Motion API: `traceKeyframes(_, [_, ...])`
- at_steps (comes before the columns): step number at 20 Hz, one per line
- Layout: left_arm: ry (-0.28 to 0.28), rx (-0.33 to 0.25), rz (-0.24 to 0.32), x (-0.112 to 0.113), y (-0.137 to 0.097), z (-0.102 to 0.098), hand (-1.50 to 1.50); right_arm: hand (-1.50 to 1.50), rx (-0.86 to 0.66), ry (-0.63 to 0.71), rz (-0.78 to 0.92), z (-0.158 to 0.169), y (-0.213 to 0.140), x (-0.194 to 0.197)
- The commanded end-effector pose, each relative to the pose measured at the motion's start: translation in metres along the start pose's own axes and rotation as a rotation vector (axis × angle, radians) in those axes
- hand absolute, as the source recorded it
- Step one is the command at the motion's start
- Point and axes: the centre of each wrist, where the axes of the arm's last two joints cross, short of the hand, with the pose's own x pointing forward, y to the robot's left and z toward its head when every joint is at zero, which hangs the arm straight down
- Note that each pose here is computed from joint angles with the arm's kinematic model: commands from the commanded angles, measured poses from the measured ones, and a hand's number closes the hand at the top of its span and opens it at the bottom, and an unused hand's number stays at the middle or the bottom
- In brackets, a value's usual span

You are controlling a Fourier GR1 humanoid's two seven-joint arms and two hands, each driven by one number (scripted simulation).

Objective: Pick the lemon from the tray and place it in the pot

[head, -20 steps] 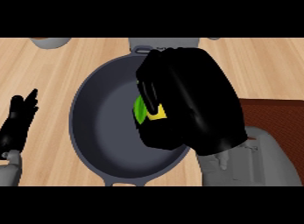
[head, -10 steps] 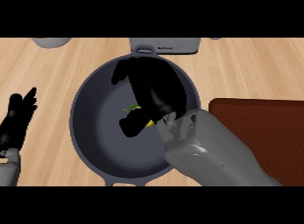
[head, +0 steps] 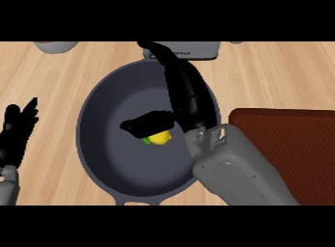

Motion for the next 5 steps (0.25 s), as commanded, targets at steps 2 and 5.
traceKeyframes(2, [0.013,0.022,0.010,-0.006,-0.003,-0.001,0.00,-1.50,-0.177,0.001,-0.141,-0.009,-0.032,-0.015])
traceKeyframes(5, [-0.006,0.016,0.011,-0.003,-0.004,0.006,0.00,-1.50,-0.243,0.006,-0.168,0.003,-0.076,-0.038])
